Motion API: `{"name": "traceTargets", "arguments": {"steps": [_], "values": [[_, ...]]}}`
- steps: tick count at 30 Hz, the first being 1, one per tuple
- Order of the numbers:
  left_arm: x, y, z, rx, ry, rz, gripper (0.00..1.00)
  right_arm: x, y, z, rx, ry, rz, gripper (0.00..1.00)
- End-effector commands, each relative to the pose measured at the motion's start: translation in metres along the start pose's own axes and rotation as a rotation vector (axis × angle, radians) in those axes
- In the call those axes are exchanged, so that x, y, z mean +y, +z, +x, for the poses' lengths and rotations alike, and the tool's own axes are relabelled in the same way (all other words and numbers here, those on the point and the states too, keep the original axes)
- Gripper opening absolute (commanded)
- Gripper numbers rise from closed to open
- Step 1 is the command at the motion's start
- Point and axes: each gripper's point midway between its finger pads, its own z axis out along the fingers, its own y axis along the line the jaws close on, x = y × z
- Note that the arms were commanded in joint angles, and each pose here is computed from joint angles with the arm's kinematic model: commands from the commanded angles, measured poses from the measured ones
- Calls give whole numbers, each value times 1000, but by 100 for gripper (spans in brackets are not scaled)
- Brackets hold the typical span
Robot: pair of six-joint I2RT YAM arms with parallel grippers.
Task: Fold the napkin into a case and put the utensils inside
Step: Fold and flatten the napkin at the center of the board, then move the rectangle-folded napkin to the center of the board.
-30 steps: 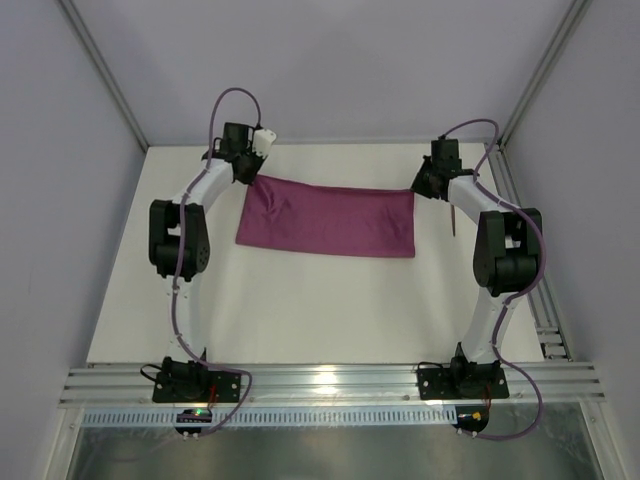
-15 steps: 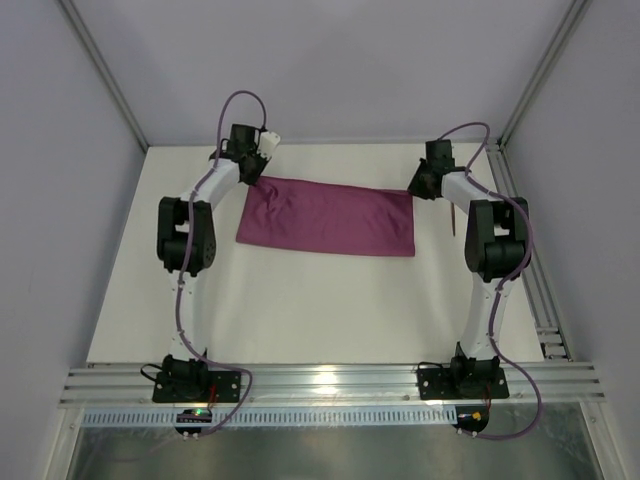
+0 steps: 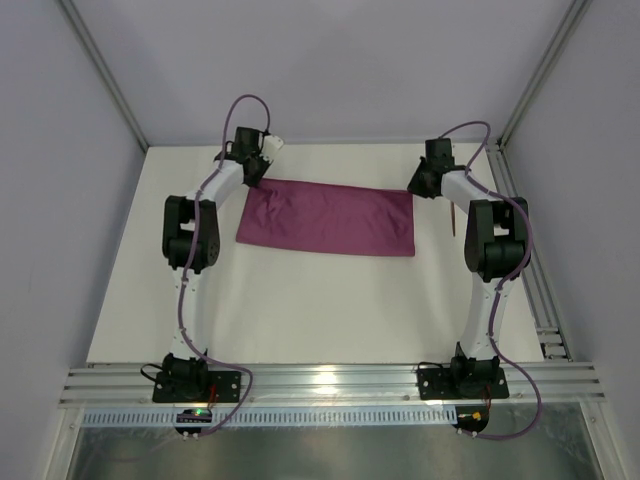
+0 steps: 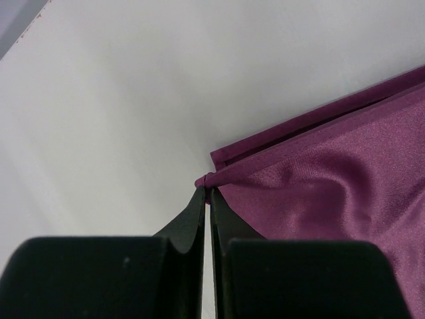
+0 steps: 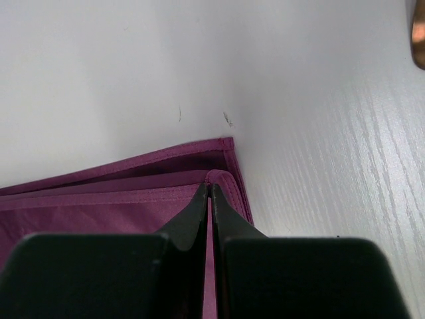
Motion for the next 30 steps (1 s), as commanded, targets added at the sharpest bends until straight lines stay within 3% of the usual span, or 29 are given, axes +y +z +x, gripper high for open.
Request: {"name": "traceTargets", "arguments": {"steps": [1, 2, 3, 4, 5, 6, 10, 13, 14, 16, 21, 25, 30], "values": [[11, -4, -23, -55, 8, -48, 1, 7, -3, -27, -69, 18, -3, 4], [11, -4, -24, -57, 10, -50, 4, 7, -4, -27, -69, 19, -5, 4], [12, -4, -24, -58, 8, -55, 24, 10, -4, -29, -72, 14, -16, 9], [13, -5, -25, -56, 7, -65, 38, 13, -5, -31, -72, 10, -36, 20], [15, -9, -29, -64, 5, -75, 51, 16, -6, -32, -73, 1, -45, 48], [17, -12, -31, -68, -9, -85, 65, 18, -9, -37, -83, -11, -48, 55], [40, -44, -54, -117, -52, -170, 80, 19, -40, -66, -163, -58, -25, 67], [46, -83, -61, -129, -91, -160, 81, 18, -65, -73, -178, -109, -9, 69], [35, -91, -61, -138, -105, -90, 78, 17, -81, -69, -173, -116, -19, 69], [20, -118, -30, -67, -162, 10, 75, 12, -96, -52, -151, -121, -37, 69], [-29, -141, 45, 63, -209, 194, 51, -12, -116, 46, -6, -102, -122, 63], [-44, -132, 75, 121, -229, 216, 51, -6, -112, 92, 88, -96, -192, 59], [-46, -125, 88, 137, -330, 259, 54, -23, -108, 126, 141, -93, -147, 59]]}}
